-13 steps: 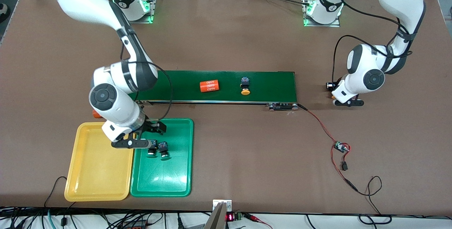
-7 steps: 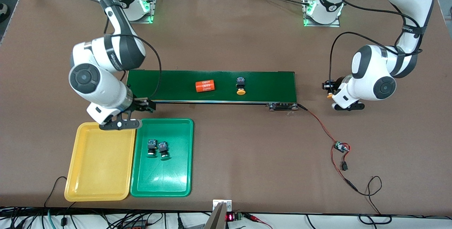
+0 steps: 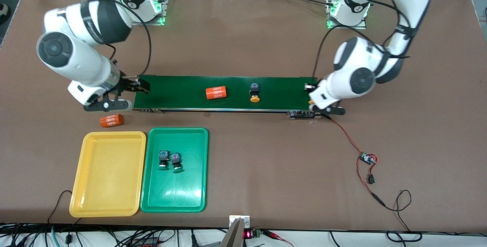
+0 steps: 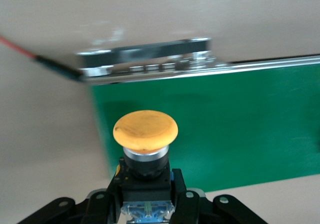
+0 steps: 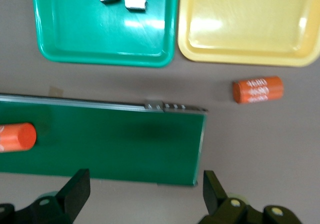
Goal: Sort buttons by color to trays
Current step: 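Open the right gripper and lift it from the green tray, then move the right gripper to the belt while the left gripper withdraws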
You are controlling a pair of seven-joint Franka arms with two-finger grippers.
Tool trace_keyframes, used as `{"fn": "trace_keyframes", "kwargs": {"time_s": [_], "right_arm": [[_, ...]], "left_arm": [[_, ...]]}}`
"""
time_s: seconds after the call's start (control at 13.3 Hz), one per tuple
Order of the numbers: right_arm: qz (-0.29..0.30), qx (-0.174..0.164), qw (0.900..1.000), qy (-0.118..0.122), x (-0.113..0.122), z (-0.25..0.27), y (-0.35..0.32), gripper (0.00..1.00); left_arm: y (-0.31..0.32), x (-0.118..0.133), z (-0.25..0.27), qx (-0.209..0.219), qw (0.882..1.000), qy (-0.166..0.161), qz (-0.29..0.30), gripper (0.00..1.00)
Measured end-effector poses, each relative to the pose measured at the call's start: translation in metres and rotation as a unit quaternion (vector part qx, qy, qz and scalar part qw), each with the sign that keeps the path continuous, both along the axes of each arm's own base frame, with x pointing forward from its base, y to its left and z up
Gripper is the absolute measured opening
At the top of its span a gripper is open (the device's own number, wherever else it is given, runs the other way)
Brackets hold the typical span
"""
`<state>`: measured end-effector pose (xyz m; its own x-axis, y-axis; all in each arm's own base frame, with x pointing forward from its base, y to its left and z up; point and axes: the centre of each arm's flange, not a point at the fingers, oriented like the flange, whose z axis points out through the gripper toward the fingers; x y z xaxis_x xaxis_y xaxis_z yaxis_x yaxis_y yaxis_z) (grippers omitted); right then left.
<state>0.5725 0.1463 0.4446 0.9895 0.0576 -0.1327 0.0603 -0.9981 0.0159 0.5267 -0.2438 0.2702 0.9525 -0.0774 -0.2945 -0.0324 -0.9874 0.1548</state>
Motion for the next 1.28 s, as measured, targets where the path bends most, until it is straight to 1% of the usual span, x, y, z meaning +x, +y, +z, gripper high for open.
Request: {"fn": "trace_keyframes", "kwargs": {"time_s": [0.15, 0.3, 0.38, 0.53, 0.6, 0.75, 0.98, 1.13, 1.28], "right_arm": [[-0.002, -0.003, 1.0, 0.002, -0.006, 0.011, -0.005, 1.0], [0.0, -0.003, 1.0, 0.008, -0.006, 0.005, -0.003, 1.0], [0.001, -0.003, 1.0, 0.011, -0.006, 0.0, -0.002, 1.0], [0.003, -0.003, 1.0, 0.015, -0.004, -0.007, 0.0, 1.0], [0.003, -0.002, 1.0, 0.016, -0.004, -0.009, 0.0, 1.0], [0.003, -0.002, 1.0, 0.019, -0.003, -0.012, 0.0, 1.0], [0.005, -0.002, 1.0, 0.02, -0.003, -0.014, 0.003, 1.0], [0.013, -0.002, 1.0, 0.02, -0.005, -0.015, 0.012, 1.0], [0.018, 0.001, 1.0, 0.016, -0.008, -0.018, 0.025, 1.0]], "left_arm": [[-0.025, -0.007, -0.015, -0.005, 1.0, -0.001, 0.008, 0.41], [-0.032, -0.011, -0.026, -0.008, 1.0, 0.004, 0.008, 0.41], [-0.031, -0.011, -0.029, -0.008, 1.0, 0.006, 0.009, 0.48], [-0.031, -0.008, -0.026, -0.009, 1.0, 0.003, 0.011, 0.68], [-0.031, -0.005, -0.02, -0.011, 1.0, -0.004, 0.012, 0.77], [-0.027, 0.006, 0.005, -0.014, 0.999, -0.026, 0.018, 0.99], [0.004, 0.015, 0.07, 0.002, 0.998, -0.051, 0.034, 1.0], [0.045, 0.018, 0.109, 0.03, 0.997, -0.06, 0.042, 1.0], [0.091, 0.021, 0.141, 0.063, 0.995, -0.083, 0.005, 1.0]]}}
